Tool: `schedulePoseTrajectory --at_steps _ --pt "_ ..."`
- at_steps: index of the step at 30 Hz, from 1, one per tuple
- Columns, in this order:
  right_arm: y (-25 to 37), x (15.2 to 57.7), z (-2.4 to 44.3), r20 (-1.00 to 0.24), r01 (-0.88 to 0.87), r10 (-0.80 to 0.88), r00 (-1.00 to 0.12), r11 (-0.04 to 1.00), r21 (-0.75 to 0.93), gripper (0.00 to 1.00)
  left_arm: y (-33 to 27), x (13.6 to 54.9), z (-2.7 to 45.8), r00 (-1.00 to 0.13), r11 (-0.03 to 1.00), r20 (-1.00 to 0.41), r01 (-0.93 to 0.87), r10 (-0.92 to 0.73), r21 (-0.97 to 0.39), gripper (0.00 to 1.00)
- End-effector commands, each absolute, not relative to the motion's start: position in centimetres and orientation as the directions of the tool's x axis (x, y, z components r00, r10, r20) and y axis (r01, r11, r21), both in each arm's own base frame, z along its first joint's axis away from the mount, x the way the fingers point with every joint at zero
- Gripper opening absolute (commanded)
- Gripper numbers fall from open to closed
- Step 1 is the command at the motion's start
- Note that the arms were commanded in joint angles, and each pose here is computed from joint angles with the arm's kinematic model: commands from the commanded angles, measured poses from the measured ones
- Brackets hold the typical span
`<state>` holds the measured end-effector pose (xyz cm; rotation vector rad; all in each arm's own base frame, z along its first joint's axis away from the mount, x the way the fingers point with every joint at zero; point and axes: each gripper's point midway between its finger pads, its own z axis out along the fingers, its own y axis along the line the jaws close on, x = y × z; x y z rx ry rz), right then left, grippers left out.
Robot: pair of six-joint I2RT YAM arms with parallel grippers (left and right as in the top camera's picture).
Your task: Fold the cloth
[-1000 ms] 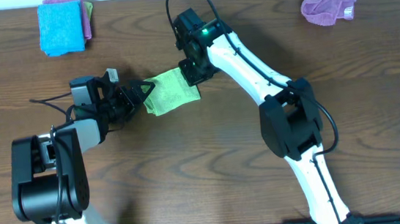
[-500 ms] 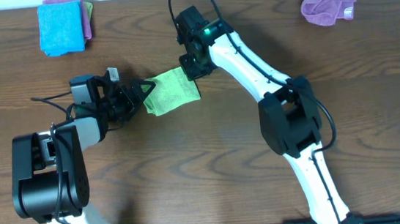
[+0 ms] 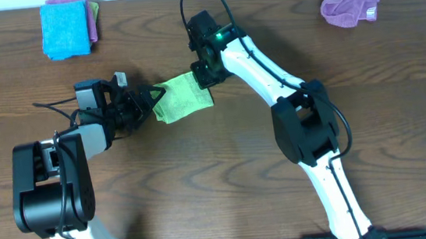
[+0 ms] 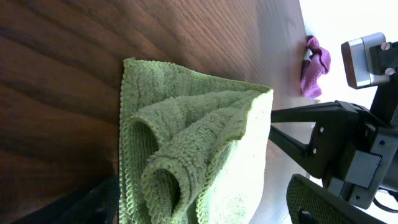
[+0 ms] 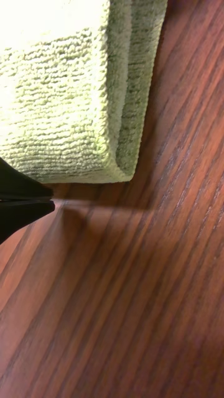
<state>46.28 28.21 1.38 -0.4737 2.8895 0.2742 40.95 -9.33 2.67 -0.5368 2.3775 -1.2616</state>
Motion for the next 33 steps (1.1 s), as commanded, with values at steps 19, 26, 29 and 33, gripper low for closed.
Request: schedulePoseTrajectory --at_steps 19,26,29,33 --pt "30.1 44.9 0.8 -0.191 -0.338 -0.301 -0.934 0.916 0.214 0.01 -11.2 38.8 -2.9 -0.878 0.583 -0.079 -0.244 -0.472 -0.775 0.06" --pt "24.8 47.8 7.1 -0.296 -0.271 -0.231 -0.927 0.958 0.099 0.01 -10.1 47.3 6.0 -0.814 0.427 -0.170 -0.103 -0.555 -0.898 0.06" --pt "22.9 48.6 11.4 -0.368 -0.269 -0.216 -0.904 0.958 0.098 0.01 -8.8 51.6 11.8 -0.763 0.388 -0.248 -0.004 -0.597 -0.921 0.06" --pt "20.5 48.3 14.9 -0.395 -0.235 -0.177 -0.902 0.967 0.103 0.01 -4.8 56.7 20.3 -0.628 0.354 -0.330 0.092 -0.705 -0.931 0.06"
